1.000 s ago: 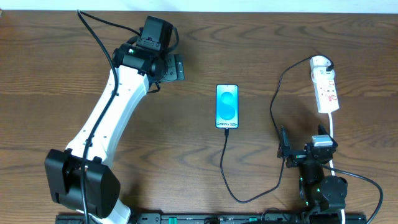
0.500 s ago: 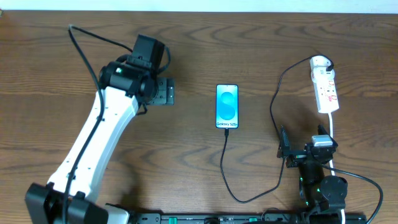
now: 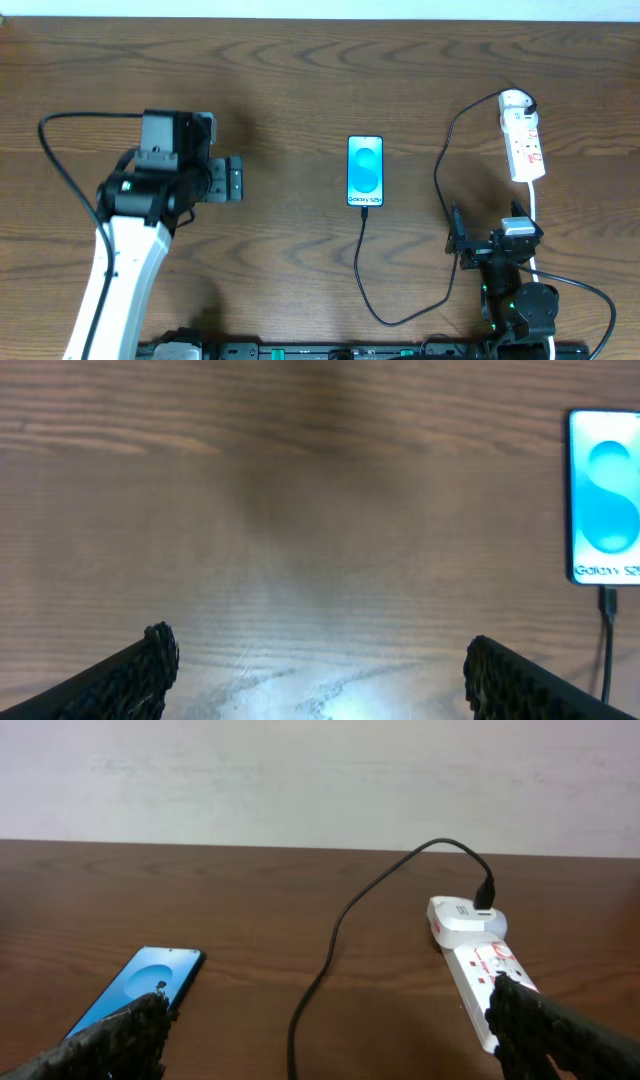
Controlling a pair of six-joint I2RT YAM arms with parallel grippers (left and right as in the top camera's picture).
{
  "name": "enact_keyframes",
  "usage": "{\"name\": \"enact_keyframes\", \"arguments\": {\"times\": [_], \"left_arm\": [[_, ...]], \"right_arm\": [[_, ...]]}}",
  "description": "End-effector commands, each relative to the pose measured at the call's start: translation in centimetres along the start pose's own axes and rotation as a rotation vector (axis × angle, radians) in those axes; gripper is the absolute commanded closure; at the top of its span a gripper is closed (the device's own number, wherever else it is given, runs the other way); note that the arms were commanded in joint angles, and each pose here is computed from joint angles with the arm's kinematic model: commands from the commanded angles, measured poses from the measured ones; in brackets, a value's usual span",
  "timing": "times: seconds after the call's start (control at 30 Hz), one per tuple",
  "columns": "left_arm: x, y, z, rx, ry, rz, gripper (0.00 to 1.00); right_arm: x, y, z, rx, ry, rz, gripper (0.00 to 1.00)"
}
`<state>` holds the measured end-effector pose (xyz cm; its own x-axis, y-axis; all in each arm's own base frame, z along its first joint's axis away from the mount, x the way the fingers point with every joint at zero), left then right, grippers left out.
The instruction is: Plug charger to phone and switch on socket
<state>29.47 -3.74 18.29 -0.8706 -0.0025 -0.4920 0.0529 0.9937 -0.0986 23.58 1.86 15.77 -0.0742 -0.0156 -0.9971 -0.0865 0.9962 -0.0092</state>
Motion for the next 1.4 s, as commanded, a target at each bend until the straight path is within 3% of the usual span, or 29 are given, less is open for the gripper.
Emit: {"name": "enact_keyframes", "arguments": {"times": [0.0, 0.2, 0.23, 0.57, 0.7, 1.37], "left_arm": [[1.7, 0.2, -0.2, 0.043, -0.022, 0.047, 0.08], [2.8, -0.9, -0.2, 0.108, -0.147, 0.232, 0.08], [3.2, -0.8, -0.1, 0.105, -0.180, 0.252, 0.02], [5.9, -0.3, 1.4, 0.097, -0.376, 0.251, 0.02], [6.2, 0.7, 1.8, 0.085, -0.438, 0.153, 0.02], [6.4, 0.6, -0.5, 0.078, -0.795, 0.193, 0.02]], "right_arm": [[0.1, -0.2, 0.0, 0.011, 0.002, 0.010, 0.01], [0.1, -0.2, 0.0, 0.011, 0.002, 0.010, 0.01], [0.1, -0.2, 0.0, 0.011, 0.002, 0.010, 0.01], [0.1, -0.2, 0.0, 0.011, 0.002, 0.010, 0.01], [0.1, -0.2, 0.0, 0.011, 0.002, 0.010, 0.01], [0.1, -0.2, 0.0, 0.011, 0.002, 0.010, 0.01]]}}
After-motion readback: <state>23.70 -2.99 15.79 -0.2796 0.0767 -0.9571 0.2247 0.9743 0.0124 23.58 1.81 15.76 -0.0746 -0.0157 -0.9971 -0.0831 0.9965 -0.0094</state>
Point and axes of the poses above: each gripper's point midway between its finger pads, its own z axis out along the fingers, its own y axis along the line the jaws close on, x = y × z, the point moved 1 cm from there along -z, back along the fingers
